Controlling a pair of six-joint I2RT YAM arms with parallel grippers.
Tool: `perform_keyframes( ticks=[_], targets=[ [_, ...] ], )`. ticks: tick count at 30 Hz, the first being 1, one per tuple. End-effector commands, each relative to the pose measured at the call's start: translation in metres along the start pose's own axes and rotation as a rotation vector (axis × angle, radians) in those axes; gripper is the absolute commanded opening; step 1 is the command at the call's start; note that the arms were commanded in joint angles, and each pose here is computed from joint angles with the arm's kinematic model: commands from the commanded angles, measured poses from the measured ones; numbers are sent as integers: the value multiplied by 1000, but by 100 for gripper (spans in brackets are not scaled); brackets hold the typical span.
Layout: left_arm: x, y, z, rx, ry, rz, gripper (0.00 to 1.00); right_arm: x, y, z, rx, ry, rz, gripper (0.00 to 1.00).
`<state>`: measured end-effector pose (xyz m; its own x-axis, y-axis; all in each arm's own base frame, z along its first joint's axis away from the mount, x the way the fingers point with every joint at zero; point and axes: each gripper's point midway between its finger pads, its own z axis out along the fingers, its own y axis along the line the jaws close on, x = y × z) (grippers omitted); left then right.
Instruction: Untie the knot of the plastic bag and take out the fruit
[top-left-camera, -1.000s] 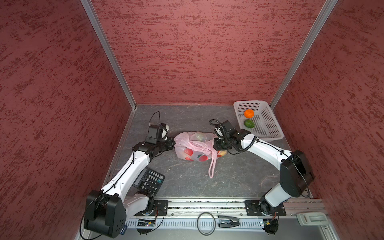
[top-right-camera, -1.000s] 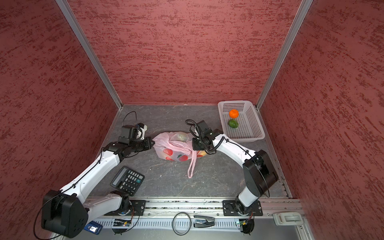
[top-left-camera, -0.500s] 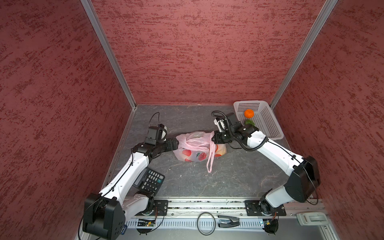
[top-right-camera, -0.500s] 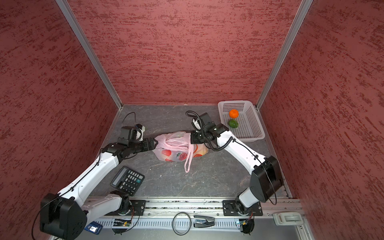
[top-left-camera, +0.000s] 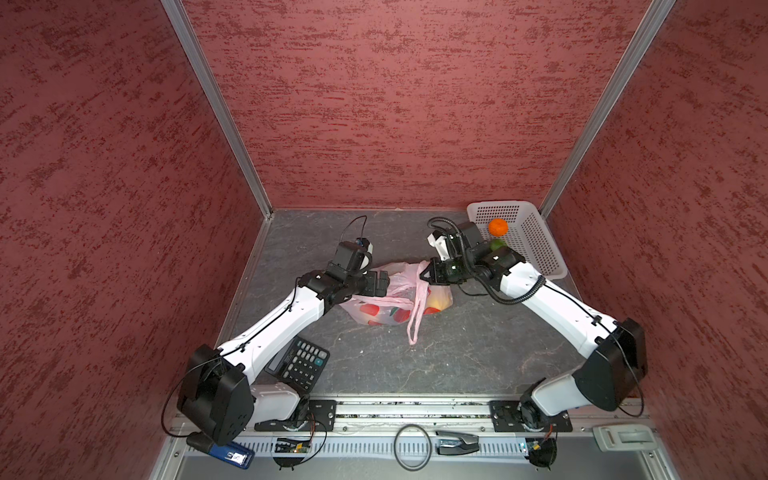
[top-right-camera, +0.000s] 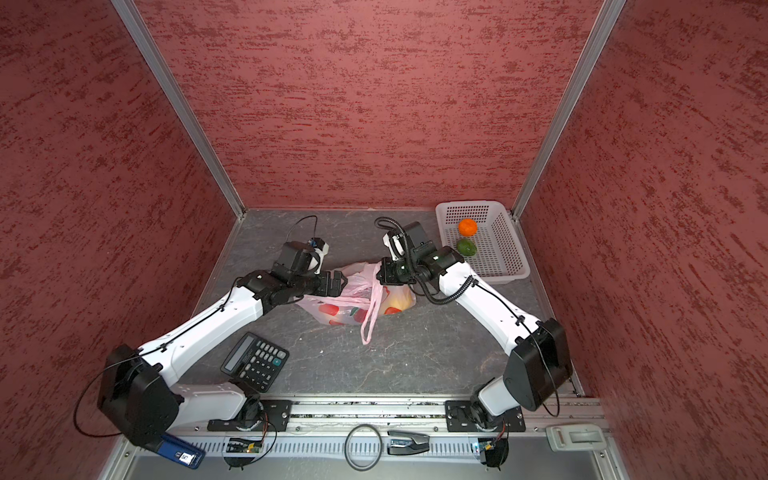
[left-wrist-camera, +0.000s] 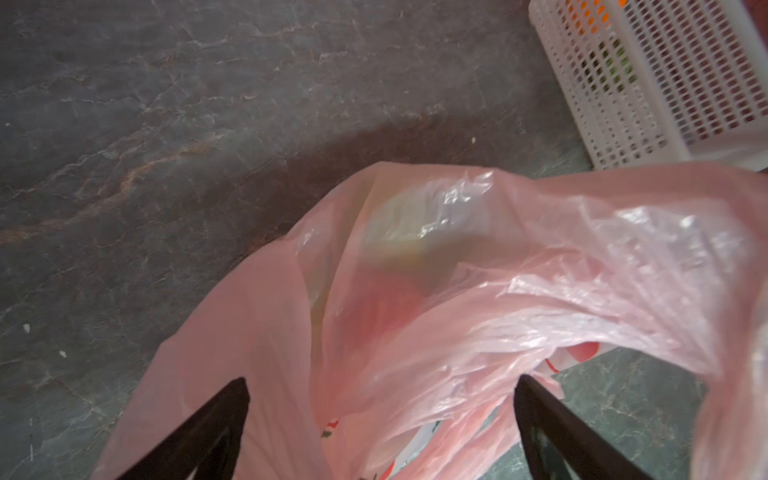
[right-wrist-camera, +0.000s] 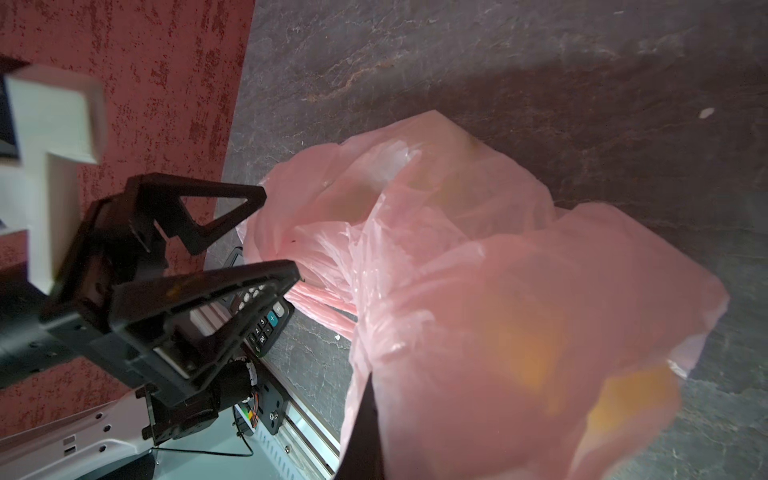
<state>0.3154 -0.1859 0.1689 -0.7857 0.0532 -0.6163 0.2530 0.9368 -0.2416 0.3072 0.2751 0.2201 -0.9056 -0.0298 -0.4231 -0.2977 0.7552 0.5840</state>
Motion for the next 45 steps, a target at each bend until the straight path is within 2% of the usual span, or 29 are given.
perform_keyframes(
  ticks=[1,6,11,16,18,22,24,26,29,31,34,36,39,45],
  targets=[
    [-2,23,1,-129,-21,48,100,-20,16,-22,-41,-85,-17,0],
    [8,53,2,-290,35,100,100,-24,2,-36,-3,-117,1,0],
    [23,77,7,-380,109,123,99,-28,-14,-47,19,-138,26,0],
    [13,90,-7,-422,68,99,100,-28,-32,-54,60,-142,38,0],
    [5,89,-15,-410,37,96,94,-27,-39,-55,71,-139,43,0],
    [-3,85,-16,-355,15,95,77,-22,-45,-52,73,-121,44,0],
    [-5,76,-11,-304,7,99,61,-17,-44,-47,54,-103,44,0],
    [-7,68,-7,-255,3,94,50,-13,-45,-43,38,-86,43,0],
    [-7,56,1,-183,5,72,49,-7,-48,-39,38,-75,39,0],
    [-2,53,8,-159,20,61,42,-6,-48,-39,41,-76,34,0],
    [5,45,15,-107,41,52,38,-6,-50,-40,51,-80,31,0],
    [8,39,15,-68,45,38,39,-7,-50,-42,53,-84,28,0],
    [11,31,12,-26,47,-1,59,-10,-49,-43,53,-93,26,0],
    [38,32,12,-69,121,-28,63,-16,-47,-46,57,-113,22,0]
  ],
)
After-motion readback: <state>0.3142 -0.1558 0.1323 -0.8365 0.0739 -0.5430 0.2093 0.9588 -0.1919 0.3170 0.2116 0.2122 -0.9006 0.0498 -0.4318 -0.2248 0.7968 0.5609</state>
